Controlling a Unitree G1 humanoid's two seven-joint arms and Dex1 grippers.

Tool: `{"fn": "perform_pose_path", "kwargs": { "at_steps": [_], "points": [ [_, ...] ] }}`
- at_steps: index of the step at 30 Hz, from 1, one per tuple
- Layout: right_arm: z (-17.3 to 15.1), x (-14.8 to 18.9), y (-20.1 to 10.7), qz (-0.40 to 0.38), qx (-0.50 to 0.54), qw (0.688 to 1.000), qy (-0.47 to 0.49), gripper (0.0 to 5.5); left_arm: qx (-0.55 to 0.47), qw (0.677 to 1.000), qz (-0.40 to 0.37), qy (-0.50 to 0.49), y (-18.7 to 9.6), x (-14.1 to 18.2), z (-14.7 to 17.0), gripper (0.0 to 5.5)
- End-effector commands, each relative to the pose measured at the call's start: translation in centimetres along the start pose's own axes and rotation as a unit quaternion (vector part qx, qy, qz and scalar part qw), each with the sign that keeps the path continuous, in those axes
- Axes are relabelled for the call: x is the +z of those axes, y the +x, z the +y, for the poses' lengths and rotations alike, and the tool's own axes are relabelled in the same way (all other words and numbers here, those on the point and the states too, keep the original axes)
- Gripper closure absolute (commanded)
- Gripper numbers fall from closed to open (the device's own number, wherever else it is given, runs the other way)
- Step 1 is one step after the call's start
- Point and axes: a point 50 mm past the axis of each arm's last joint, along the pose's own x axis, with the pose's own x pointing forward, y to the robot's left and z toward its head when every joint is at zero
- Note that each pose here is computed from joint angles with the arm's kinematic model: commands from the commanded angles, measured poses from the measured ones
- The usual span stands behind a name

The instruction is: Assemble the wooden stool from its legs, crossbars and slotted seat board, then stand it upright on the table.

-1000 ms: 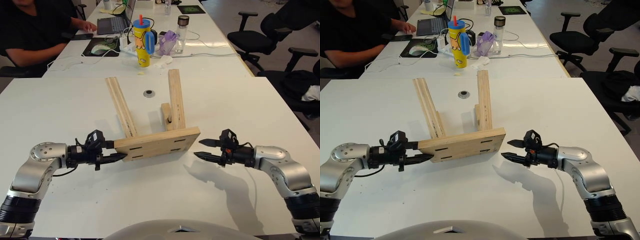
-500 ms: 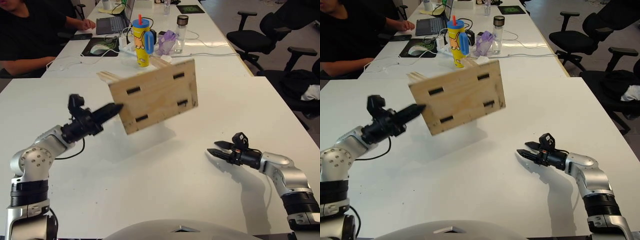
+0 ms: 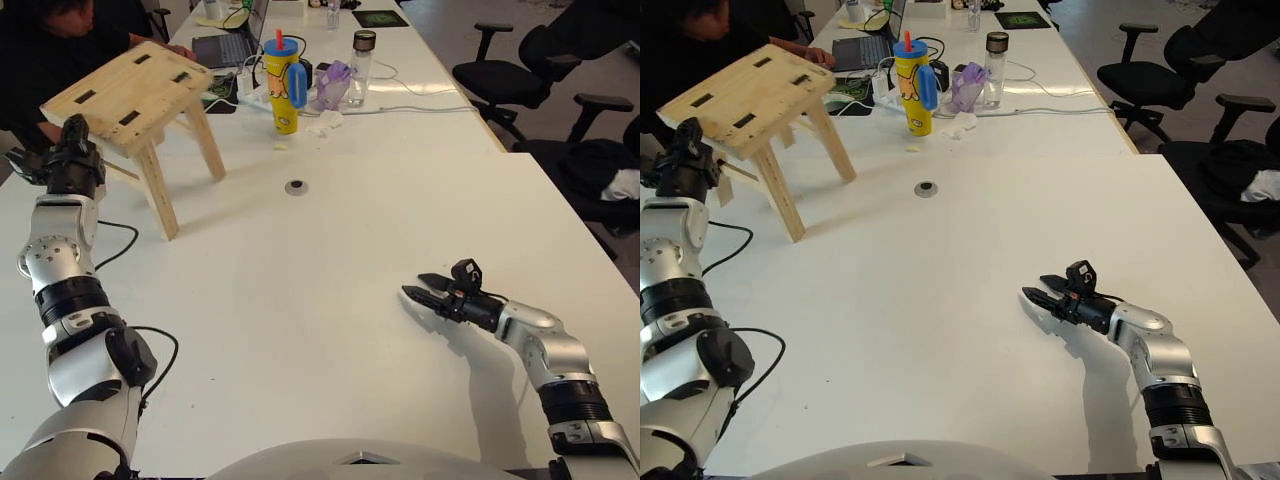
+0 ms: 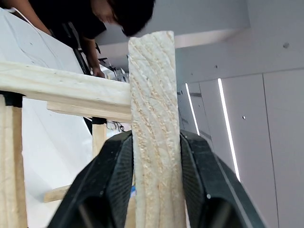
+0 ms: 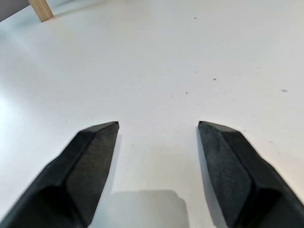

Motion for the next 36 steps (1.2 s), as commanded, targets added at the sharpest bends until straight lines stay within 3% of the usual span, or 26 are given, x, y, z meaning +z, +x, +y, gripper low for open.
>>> {"fn": "perform_pose_path", "kwargs": {
  "at_steps": [1,5,8,12,16,20,24,26,29,33,36],
  "points": [
    [0.1,-0.1,0.5,0.004,-0.004,1.0,0.0,2.38,0.029,1.0,0.008,-0.008,-0.6,-1.2,2.4,3.43],
    [0.5,-0.7,0.7,0.011,0.0,1.0,0.004,2.38,-0.013,0.999,-0.021,-0.047,-0.7,-0.9,2.2,2.85],
    [0.8,-0.9,1.0,0.016,0.008,1.0,0.004,2.38,-0.113,0.989,-0.023,-0.091,-1.3,-0.9,0.2,2.36],
    [1.0,-0.9,1.1,0.013,0.01,1.0,0.006,2.38,-0.179,0.98,0.083,-0.035,-5.1,-3.0,-0.1,1.69],
    [1.1,-1.2,0.7,0.014,0.005,1.0,0.01,2.38,-0.17,0.968,0.185,0.01,-9.4,-4.4,2.0,1.69],
    [1.3,-1.1,0.9,0.013,0.009,1.0,0.012,2.38,-0.157,0.941,0.284,0.098,-11.4,-5.9,3.2,1.69],
    [1.3,-0.8,1.1,0.01,0.01,1.0,0.012,2.38,-0.217,0.875,0.381,0.203,-12.7,-8.1,2.2,1.69],
    [1.4,-0.9,1.2,0.011,0.01,1.0,0.012,2.38,-0.222,0.834,0.385,0.327,-11.7,-8.0,2.8,1.69],
    [1.6,-1.0,1.5,0.012,0.015,1.0,0.011,2.38,-0.255,0.732,0.37,0.513,-9.9,-6.8,2.6,1.69],
    [1.7,-1.1,1.7,0.012,0.017,1.0,0.01,2.38,-0.277,0.589,0.388,0.652,-8.9,-4.9,2.4,1.69],
    [2.0,-1.5,1.7,0.012,0.015,1.0,0.013,2.38,-0.266,0.549,0.36,0.706,-7.0,-3.9,2.3,1.69]
  ]
}}
